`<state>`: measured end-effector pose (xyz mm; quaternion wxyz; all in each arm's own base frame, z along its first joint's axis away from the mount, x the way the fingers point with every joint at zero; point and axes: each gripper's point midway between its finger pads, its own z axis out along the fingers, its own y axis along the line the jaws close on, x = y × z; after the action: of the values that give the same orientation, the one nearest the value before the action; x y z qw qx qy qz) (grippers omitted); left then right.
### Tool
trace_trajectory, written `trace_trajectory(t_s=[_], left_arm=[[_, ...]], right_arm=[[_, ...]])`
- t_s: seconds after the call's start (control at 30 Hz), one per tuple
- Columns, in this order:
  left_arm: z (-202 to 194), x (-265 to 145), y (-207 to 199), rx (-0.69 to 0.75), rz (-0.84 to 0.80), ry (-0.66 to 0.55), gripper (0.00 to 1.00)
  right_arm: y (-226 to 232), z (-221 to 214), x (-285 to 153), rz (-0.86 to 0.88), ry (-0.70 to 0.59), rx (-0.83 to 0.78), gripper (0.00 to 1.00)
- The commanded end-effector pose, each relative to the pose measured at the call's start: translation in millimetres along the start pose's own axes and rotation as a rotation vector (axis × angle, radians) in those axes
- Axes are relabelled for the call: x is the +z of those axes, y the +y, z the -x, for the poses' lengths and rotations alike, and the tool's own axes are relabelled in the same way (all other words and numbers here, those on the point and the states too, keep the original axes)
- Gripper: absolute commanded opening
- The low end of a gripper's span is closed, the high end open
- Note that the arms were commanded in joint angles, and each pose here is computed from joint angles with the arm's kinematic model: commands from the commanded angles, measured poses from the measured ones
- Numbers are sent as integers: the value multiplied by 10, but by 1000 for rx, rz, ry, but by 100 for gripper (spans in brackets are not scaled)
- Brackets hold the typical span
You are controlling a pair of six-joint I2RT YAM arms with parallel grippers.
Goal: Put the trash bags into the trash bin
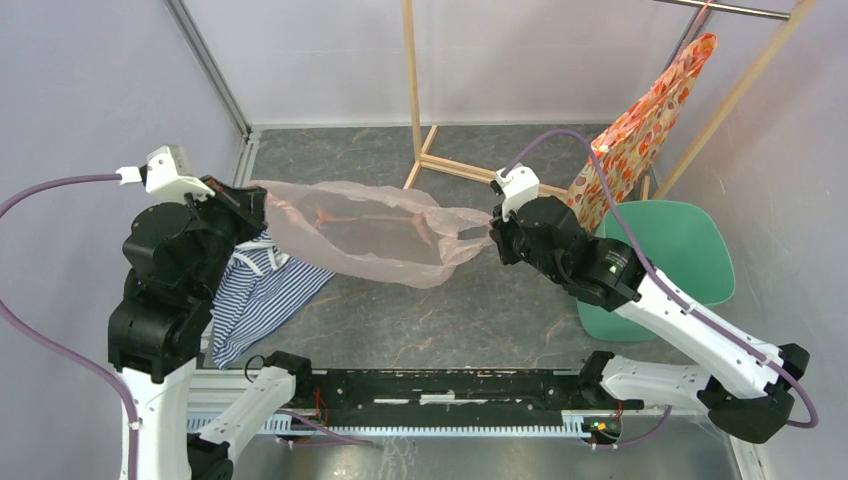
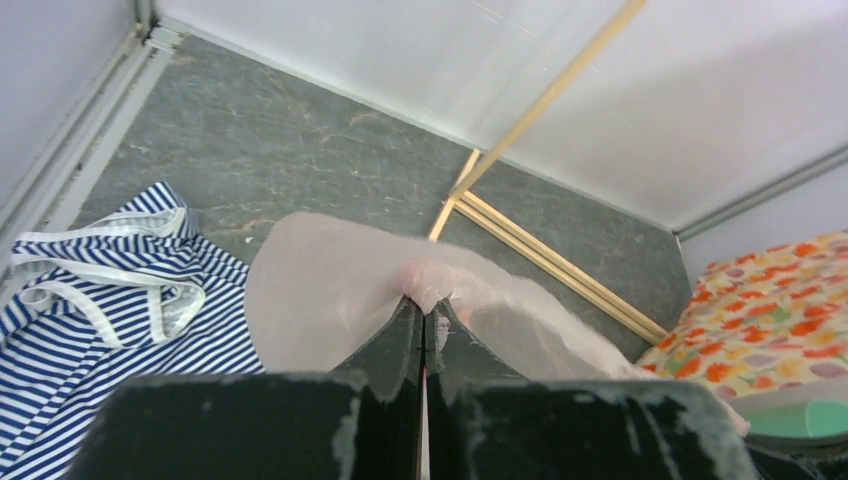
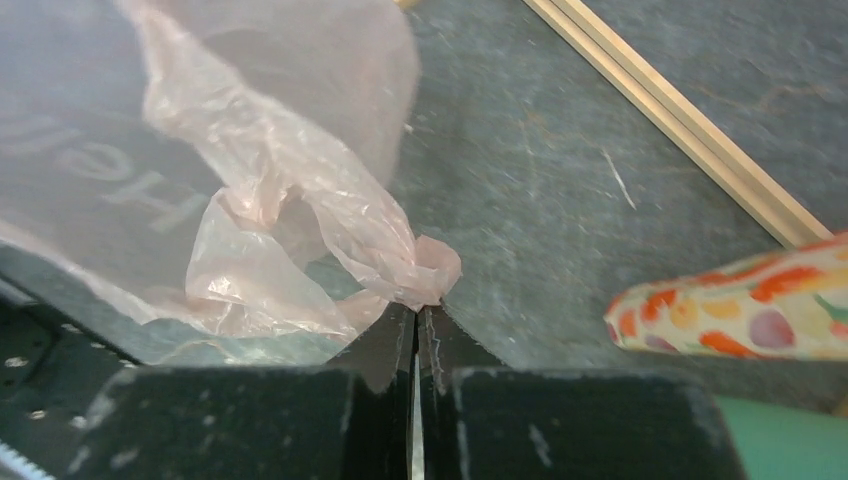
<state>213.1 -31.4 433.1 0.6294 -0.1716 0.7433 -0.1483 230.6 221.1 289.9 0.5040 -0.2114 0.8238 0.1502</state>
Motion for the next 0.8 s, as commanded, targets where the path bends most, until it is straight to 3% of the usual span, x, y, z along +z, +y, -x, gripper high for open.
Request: trace_trajectory(t_s=[0.0, 0.13, 0.33, 0.43, 0.6, 0.77], left_arm=[[109, -10, 178, -2, 101, -54, 2], [77, 9, 264, 8, 147, -47, 2], [-175, 191, 128, 11, 66, 32, 2], [-293, 270, 19, 13, 9, 80, 2], [-323, 378, -3, 17, 11, 92, 2], [-339, 558, -1, 38, 43, 113, 2]], right_arm=[[-366, -269, -68, -191, 81, -34, 2], [-508, -362, -91, -268, 106, -47, 0], [-210, -188, -37, -104, 63, -38, 6], [55, -41, -43, 45, 22, -41, 21], [244, 202, -176, 155, -12, -40, 65], [189, 401, -394, 148, -41, -17, 84]])
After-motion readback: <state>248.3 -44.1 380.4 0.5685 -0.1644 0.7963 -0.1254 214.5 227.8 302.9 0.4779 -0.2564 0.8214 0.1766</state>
